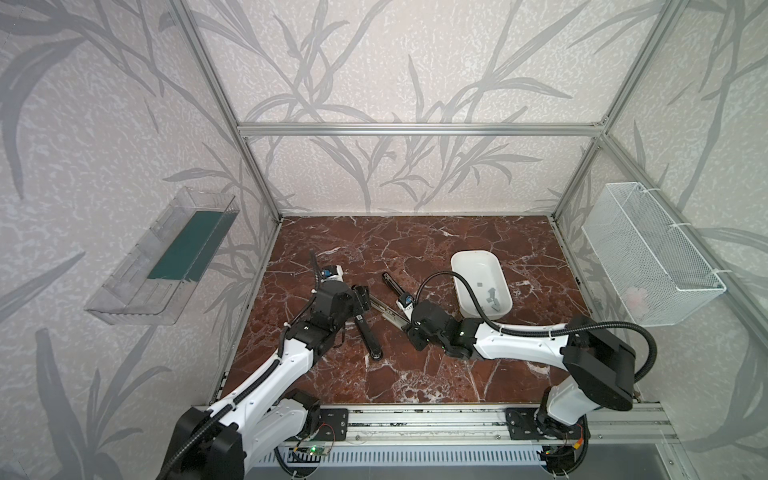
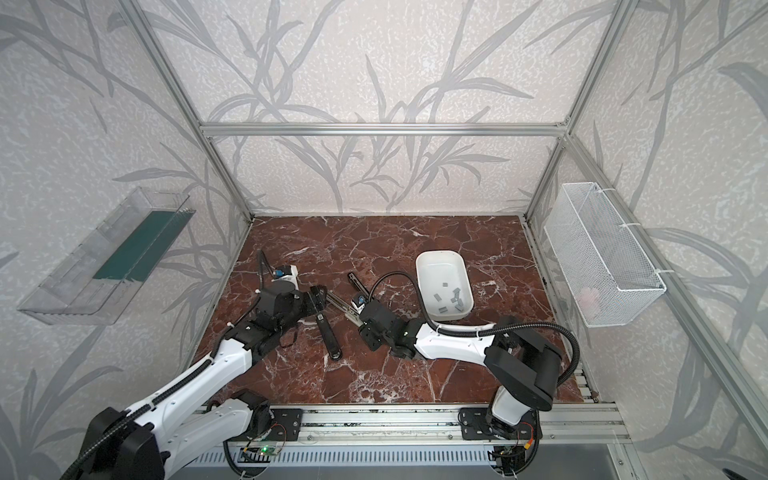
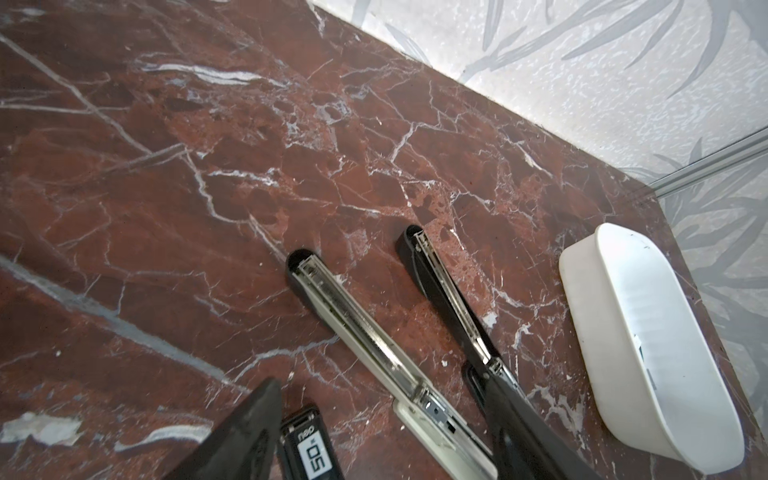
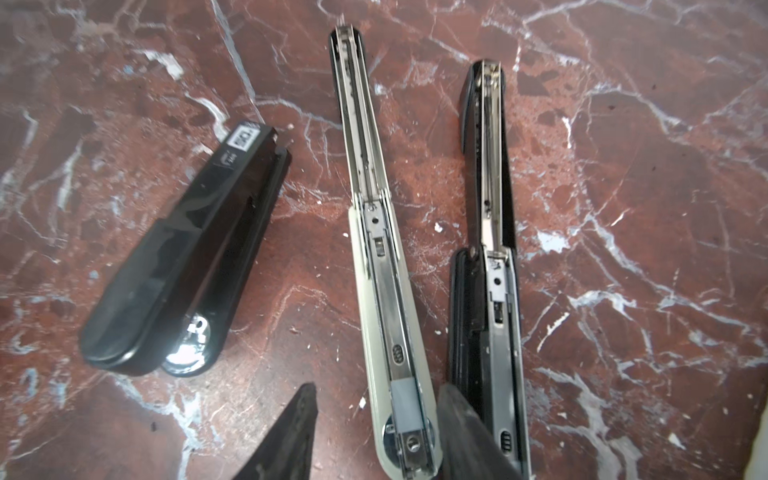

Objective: Load the staples into the stapler

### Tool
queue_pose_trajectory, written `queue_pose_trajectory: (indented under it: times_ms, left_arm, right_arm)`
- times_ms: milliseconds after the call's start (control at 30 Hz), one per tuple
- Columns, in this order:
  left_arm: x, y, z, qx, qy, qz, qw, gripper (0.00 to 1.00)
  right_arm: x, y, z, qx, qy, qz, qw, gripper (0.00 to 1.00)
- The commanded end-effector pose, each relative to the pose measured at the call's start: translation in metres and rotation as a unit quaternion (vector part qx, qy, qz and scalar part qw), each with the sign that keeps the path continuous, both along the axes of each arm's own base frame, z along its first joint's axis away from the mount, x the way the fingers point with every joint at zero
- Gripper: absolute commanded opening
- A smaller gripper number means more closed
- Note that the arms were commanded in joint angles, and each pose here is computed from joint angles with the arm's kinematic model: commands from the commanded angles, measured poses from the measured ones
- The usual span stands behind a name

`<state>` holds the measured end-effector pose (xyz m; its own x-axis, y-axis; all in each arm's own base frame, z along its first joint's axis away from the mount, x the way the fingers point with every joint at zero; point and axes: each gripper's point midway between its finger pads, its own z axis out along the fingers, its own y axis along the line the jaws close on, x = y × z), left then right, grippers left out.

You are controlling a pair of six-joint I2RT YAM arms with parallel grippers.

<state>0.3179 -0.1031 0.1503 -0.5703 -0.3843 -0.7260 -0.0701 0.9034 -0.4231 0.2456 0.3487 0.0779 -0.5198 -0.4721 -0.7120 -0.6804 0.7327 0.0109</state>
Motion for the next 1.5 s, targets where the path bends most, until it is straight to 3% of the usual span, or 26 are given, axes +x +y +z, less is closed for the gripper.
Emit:
queue_pose_trajectory:
  times_ms: [0,333,733,1033,1467]
  left_arm:
    - [0.008,-0.001,0.009,0.004,-0.002,-0.001,1.0,0.78]
    - [0.014,-0.001,0.006,0.01,0.001,0.003,1.0,0.78]
    - [0.009,-0.011,-0.01,-0.018,0.003,-0.016,1.0,0.77]
    - [0.004,-0.049,-0.03,-0.071,0.011,-0.054,0.996,0.75]
    - [-0.009,-0.062,-0.074,-0.114,0.066,0.029,0.991,0.76]
  right_arm:
    - [0.009,-0.011,-0.017,-0.02,0.021,-0.01,1.0,0.49]
    - [0.004,-0.004,-0.048,-0.034,0.046,0.013,0.998,0.46]
    - [-0.011,-0.023,-0.056,-0.041,0.052,-0.013,0.998,0.19]
    - [-0.036,-0.056,-0.049,-0.024,0.045,-0.055,0.997,0.13]
    - [-0.039,-0.056,-0.062,-0.005,0.063,-0.074,0.995,0.09]
